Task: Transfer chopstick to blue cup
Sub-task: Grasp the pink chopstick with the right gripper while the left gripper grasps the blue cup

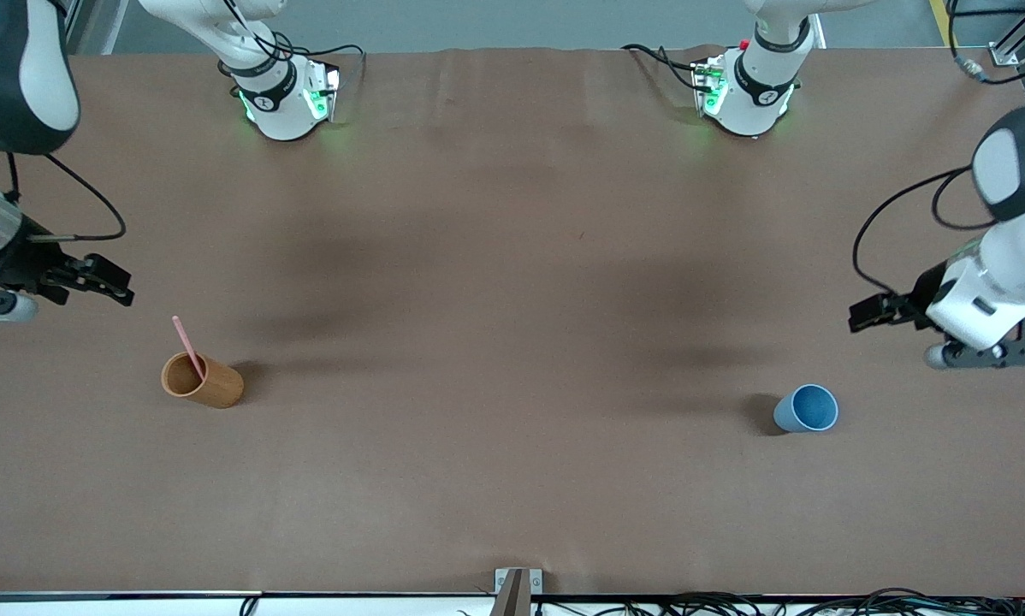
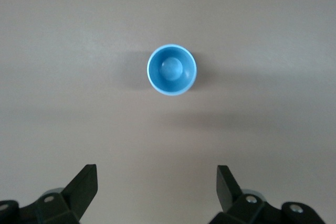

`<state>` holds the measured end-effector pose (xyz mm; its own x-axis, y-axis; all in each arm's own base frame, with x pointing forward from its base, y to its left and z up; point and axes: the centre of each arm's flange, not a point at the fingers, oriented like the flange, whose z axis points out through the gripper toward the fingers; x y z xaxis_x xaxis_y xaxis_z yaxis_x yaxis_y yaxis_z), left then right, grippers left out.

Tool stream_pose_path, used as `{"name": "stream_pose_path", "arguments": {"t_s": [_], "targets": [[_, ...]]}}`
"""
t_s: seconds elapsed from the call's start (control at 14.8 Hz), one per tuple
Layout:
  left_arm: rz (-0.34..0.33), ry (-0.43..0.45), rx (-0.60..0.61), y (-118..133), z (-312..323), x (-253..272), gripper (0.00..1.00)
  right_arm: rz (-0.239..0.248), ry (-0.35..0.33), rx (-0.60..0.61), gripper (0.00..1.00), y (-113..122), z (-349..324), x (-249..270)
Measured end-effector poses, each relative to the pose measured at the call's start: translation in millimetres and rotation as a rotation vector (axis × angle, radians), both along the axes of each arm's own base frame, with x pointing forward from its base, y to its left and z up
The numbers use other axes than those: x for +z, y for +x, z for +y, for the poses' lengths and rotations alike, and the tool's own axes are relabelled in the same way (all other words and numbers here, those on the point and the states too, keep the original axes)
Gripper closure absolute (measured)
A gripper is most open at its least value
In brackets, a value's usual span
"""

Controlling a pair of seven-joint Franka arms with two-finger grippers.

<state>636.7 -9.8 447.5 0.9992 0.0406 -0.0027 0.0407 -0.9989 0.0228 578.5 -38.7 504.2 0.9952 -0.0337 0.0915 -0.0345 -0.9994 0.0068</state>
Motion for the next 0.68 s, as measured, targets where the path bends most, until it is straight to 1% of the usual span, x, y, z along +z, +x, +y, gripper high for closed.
{"name": "stream_pose_path", "arguments": {"t_s": [0.27,0.41,0.47,0.54,0.61,0.68], "targets": [[0.007,-0.017,0.034,23.7,27.5,-81.9,0.00,-0.018,-0.009,0.005,0.04,-7.7,-0.3,-51.8],[0.007,-0.022,0.032,31.6,26.7,-112.3,0.02,-0.025,-0.012,0.008,0.06,-13.8,0.1,-74.8],[0.015,-0.025,0.033,34.9,26.8,-126.1,0.04,-0.030,-0.013,0.009,0.06,-16.7,0.2,-84.1],[0.023,-0.028,0.034,38.2,27.5,-138.4,0.04,-0.036,-0.014,0.010,0.06,-19.6,0.5,-92.8],[0.027,-0.032,0.035,42.2,27.9,-148.6,0.11,-0.043,-0.015,0.011,0.07,-22.6,0.7,-101.7],[0.032,-0.035,0.037,46.1,28.4,-157.1,0.20,-0.049,-0.015,0.012,0.07,-26.1,1.1,-110.5]]}}
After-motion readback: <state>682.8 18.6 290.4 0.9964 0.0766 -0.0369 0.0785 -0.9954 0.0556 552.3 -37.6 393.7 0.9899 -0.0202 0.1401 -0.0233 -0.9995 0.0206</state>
